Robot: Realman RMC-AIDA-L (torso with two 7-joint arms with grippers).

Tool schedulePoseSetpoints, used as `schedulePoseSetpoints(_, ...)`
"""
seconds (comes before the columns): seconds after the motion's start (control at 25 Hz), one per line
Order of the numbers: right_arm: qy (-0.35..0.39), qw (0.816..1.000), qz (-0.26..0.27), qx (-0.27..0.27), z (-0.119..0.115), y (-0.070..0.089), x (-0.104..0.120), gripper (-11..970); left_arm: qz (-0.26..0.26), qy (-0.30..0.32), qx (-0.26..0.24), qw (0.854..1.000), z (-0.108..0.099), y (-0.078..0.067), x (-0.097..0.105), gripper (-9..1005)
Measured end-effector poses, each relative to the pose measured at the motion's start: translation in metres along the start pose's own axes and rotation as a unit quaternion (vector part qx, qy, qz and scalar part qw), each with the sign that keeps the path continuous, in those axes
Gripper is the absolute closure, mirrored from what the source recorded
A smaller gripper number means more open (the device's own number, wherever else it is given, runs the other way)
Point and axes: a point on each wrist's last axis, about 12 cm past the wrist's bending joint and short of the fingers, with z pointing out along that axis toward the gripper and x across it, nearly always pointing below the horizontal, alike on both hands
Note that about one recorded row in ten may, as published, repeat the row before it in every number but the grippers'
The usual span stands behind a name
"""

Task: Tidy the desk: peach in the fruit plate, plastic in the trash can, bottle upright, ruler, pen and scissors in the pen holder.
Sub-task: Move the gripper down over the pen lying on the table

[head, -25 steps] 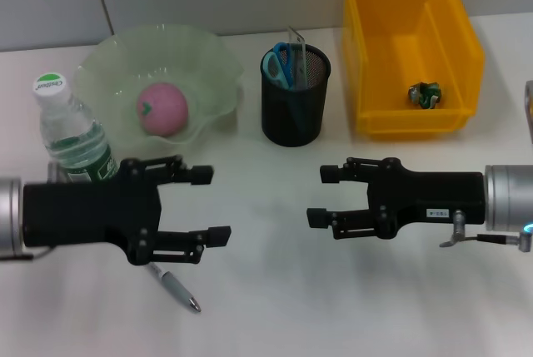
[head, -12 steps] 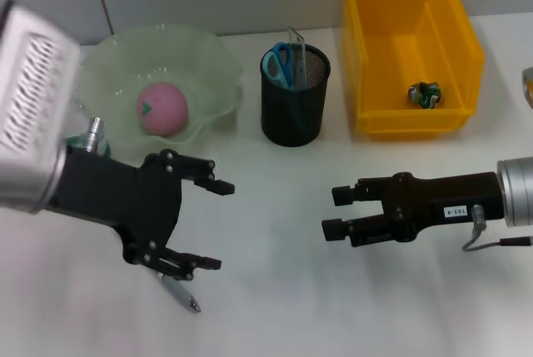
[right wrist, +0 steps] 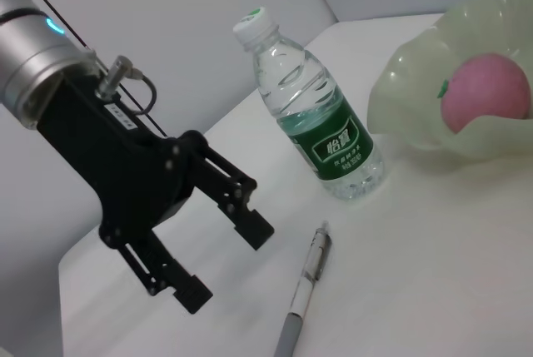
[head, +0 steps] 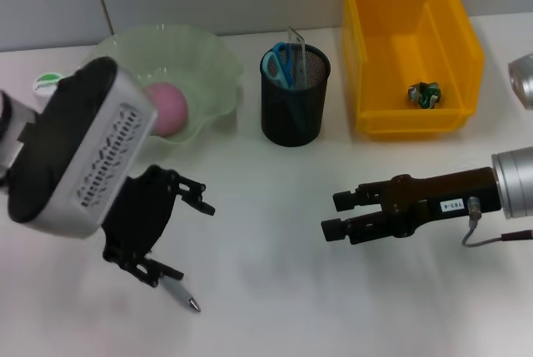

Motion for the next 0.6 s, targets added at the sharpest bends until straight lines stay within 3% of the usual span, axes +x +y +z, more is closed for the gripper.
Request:
schedulePoseSetpoints(0.2, 0.002, 1.000, -0.007, 0.000, 0.002, -0.001, -0.008, 135, 0.031, 0.023, 0.027, 0.999, 0.007, 0.013, -0.002, 182)
schedulePoseSetpoints(0.6, 0.008, 1.000, 0.001, 0.007, 0.004, -0.003, -0.009, 136, 0.057, 0.082, 0.081, 0.992, 0.026, 0.021, 0.004, 183)
